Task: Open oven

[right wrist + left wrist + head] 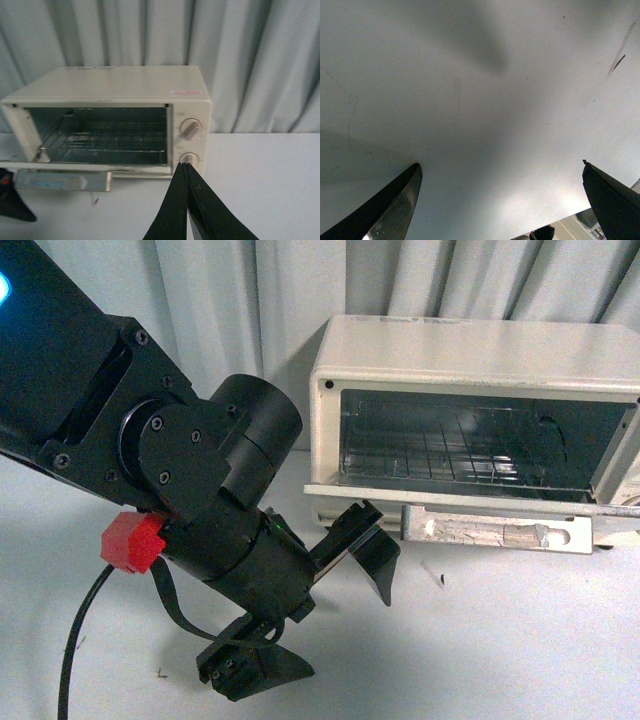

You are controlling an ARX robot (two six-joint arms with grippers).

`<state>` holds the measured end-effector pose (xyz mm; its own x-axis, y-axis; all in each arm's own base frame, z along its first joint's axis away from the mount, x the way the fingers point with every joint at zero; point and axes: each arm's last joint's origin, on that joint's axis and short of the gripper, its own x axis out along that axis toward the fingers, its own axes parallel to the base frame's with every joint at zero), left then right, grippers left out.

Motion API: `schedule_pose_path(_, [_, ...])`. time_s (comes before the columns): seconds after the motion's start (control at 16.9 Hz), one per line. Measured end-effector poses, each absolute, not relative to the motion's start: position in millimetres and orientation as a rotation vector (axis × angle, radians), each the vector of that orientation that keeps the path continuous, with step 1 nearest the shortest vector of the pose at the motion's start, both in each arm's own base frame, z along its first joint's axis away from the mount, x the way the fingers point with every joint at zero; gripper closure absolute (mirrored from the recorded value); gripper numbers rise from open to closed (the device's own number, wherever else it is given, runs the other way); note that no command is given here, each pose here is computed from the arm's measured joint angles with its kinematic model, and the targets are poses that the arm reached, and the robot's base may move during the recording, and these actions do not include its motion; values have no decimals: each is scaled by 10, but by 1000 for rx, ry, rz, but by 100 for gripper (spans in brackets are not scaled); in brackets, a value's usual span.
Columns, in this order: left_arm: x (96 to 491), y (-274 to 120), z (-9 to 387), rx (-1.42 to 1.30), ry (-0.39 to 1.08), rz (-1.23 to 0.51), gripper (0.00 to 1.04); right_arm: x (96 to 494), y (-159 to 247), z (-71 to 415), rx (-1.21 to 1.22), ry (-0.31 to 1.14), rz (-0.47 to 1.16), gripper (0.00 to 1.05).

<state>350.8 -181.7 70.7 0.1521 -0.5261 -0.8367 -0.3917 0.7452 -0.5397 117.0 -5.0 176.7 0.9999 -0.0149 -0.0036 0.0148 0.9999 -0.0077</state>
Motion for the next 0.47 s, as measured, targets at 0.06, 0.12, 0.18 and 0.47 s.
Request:
schedule_pose_path(0.06, [3509,-1818,707,-797,1462,-115,7,1149,10,1746,-9,-23,19,103])
schedule_pose_path(0.12, [3508,-1817,707,-796,1463,-114,7,1133,-2,1692,-8,-1,-2,103])
schedule_pose_path(0.18, [3507,-1817,707,-797,1463,-114,7,1127,0,1698,-8,-8,-1,103])
schedule_pose_path(0.47, [3508,-1818,707,-796,1462,-114,7,1089,0,1699,-8,-13,0,103])
